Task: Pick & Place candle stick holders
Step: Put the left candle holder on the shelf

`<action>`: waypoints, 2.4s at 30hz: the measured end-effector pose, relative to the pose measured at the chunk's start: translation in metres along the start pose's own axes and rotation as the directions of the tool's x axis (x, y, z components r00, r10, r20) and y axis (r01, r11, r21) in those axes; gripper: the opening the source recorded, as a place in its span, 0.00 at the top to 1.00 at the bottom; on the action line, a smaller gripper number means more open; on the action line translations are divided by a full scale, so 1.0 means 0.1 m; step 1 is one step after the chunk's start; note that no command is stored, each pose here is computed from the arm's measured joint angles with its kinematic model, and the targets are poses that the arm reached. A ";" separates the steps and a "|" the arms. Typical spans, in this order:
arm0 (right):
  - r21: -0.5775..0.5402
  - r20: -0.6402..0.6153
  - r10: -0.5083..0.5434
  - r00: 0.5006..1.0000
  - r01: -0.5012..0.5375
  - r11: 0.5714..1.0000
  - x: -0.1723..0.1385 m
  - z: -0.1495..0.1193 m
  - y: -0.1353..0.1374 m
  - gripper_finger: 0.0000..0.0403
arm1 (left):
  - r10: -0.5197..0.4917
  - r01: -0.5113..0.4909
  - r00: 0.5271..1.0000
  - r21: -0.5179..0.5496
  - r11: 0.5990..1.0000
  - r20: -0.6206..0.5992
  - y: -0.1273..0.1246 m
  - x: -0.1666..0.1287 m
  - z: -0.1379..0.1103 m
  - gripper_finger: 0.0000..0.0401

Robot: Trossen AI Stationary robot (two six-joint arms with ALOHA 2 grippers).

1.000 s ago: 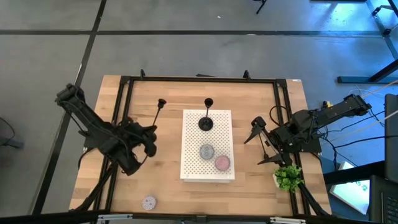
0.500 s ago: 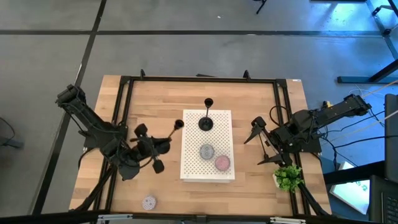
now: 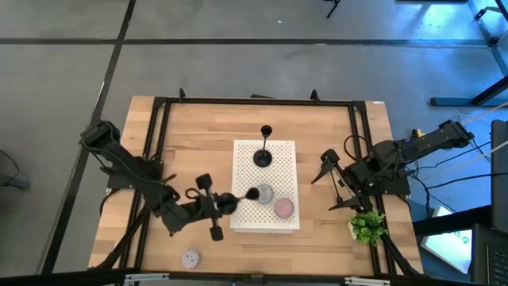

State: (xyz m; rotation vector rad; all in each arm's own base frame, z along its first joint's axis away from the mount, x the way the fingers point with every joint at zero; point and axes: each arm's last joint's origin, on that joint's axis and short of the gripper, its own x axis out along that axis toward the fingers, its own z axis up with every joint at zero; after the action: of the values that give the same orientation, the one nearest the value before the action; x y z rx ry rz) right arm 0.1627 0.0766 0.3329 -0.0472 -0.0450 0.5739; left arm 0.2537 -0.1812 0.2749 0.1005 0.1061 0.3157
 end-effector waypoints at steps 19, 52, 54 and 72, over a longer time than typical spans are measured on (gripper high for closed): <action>0.001 -0.007 0.000 1.000 0.000 1.000 0.00 -0.01 0.00 0.03 | -0.179 0.244 0.915 -0.142 0.959 0.363 0.20 -0.01 -0.39 0.99; -0.017 -0.014 -0.001 1.000 0.001 1.000 0.00 -0.01 0.00 0.03 | -0.293 0.358 0.889 -0.137 0.924 0.352 0.15 0.30 -0.78 0.99; -0.017 -0.014 -0.001 1.000 0.001 1.000 0.00 -0.01 0.00 0.03 | -0.294 0.359 0.889 -0.137 0.923 0.352 0.14 0.30 -0.78 0.99; -0.017 -0.015 -0.001 1.000 0.000 1.000 0.00 -0.01 0.00 0.03 | -0.283 0.354 0.890 -0.150 0.923 0.358 0.12 0.37 -0.92 0.99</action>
State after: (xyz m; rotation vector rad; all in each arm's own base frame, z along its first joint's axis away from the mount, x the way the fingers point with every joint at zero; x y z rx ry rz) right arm 0.1629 0.0765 0.3314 -0.0683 -0.0355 0.5726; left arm 0.2743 -0.1503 0.1820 -0.0774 -0.2451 -0.0270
